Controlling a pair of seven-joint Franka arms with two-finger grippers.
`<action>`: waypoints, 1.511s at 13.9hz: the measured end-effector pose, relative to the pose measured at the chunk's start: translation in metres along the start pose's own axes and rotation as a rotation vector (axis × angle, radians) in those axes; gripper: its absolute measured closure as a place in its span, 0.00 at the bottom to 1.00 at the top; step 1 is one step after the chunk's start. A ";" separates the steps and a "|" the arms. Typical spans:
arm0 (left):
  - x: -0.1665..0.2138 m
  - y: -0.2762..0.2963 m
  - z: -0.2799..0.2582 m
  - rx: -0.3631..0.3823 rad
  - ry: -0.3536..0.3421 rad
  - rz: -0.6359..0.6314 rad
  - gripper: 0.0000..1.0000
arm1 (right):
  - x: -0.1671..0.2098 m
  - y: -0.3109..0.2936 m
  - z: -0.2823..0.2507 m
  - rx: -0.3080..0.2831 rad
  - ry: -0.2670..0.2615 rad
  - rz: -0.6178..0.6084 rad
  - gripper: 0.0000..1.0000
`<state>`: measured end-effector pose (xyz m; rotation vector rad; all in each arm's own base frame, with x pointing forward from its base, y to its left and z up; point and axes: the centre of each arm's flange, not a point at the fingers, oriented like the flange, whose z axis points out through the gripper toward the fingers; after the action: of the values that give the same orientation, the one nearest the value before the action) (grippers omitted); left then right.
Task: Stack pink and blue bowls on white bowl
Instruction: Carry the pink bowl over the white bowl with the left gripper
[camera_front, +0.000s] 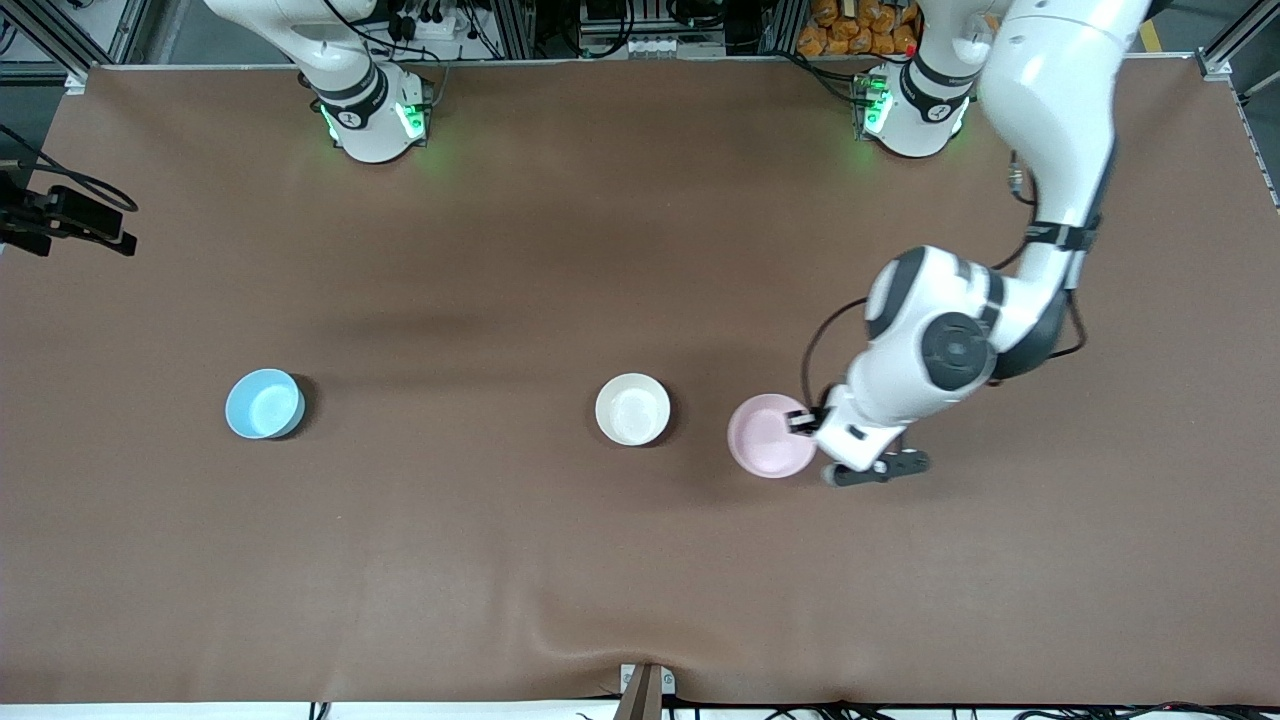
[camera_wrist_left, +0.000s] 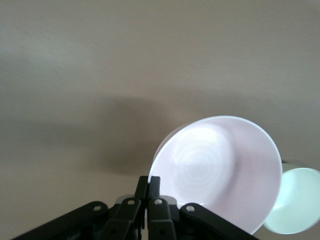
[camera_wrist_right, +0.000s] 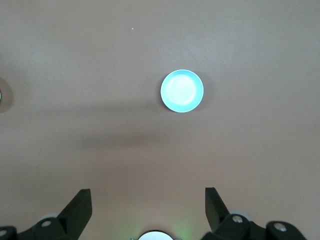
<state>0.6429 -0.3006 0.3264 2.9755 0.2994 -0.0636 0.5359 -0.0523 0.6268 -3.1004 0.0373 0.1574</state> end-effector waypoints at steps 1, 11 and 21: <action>-0.006 0.020 0.003 -0.009 0.003 -0.018 0.97 | 0.000 0.000 0.000 0.000 0.000 0.000 0.00; -0.069 0.127 0.074 -0.089 0.031 -0.017 0.97 | 0.000 0.000 0.000 0.000 0.000 -0.001 0.00; -0.085 0.134 0.086 -0.075 0.012 -0.005 0.97 | 0.000 0.000 0.000 0.000 0.000 -0.001 0.00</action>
<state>0.5838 -0.4601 0.2659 2.9016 0.3041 -0.0348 0.5360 -0.0519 0.6269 -3.1005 0.0360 0.1569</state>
